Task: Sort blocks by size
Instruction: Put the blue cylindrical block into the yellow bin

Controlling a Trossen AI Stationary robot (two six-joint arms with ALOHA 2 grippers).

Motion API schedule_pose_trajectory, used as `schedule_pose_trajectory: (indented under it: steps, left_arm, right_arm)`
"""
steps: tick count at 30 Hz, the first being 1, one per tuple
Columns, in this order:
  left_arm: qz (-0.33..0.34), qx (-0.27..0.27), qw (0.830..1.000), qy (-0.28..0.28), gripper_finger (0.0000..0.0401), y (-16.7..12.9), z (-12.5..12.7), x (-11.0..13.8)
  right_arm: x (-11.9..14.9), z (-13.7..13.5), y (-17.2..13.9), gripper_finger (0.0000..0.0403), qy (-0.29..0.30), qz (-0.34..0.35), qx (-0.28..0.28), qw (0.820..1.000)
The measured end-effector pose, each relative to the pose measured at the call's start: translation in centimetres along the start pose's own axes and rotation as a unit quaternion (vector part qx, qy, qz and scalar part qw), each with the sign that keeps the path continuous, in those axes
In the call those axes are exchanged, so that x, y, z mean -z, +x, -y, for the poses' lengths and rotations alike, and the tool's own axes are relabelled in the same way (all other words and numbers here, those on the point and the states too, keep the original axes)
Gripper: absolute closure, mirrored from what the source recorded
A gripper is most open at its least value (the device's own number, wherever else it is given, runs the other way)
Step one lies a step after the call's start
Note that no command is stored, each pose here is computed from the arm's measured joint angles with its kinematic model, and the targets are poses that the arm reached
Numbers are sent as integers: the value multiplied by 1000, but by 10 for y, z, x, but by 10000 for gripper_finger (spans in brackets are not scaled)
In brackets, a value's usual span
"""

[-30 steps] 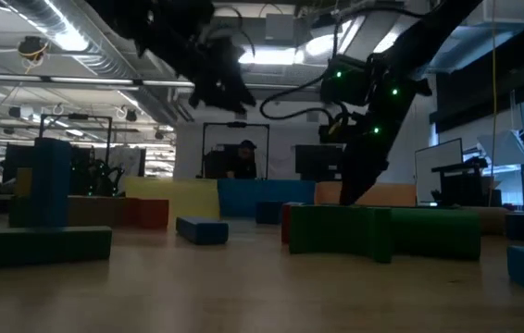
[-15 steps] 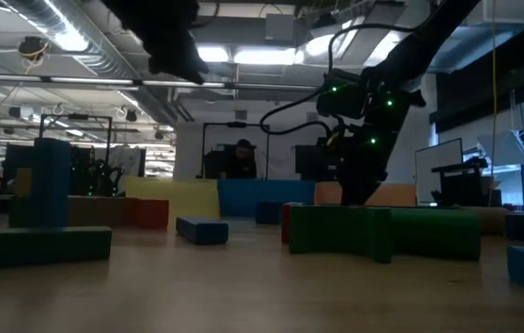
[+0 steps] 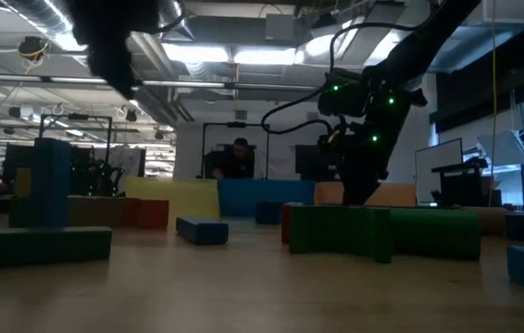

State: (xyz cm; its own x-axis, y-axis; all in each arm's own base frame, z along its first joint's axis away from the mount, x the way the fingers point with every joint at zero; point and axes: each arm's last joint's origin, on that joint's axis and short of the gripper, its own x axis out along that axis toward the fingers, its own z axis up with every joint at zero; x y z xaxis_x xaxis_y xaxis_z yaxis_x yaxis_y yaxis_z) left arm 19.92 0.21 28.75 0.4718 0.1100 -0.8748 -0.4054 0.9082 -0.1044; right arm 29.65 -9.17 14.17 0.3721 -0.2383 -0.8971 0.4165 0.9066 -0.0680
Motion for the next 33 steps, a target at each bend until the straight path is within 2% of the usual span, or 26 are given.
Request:
schedule_pose_trajectory:
  steps: [7,12,15,19,21,28,33]
  left_arm:
    - [-42,3,999,-10,223,-3,15,16]
    - [-74,-11,996,-57,223,-5,19,26]
    - [-100,-33,989,-102,223,-7,18,34]
    - [-132,-61,980,-137,223,-10,17,43]
    - [-148,-69,975,-153,223,-11,17,46]
    - [-171,-111,949,-242,223,-14,16,55]
    - [-176,-126,940,-265,223,-16,15,57]
  right_arm:
    - [-8,0,-27,270,9,47,-39,998]
    - [-20,-1,-40,270,13,115,-80,990]
    - [-34,-5,-45,270,7,185,-133,974]
    - [-54,-8,-54,270,-7,294,-182,938]
    - [-63,-8,-60,270,-12,350,-174,920]
    - [-84,-4,-65,269,-8,489,-90,868]
    - [-113,-7,-48,269,-16,508,-88,857]
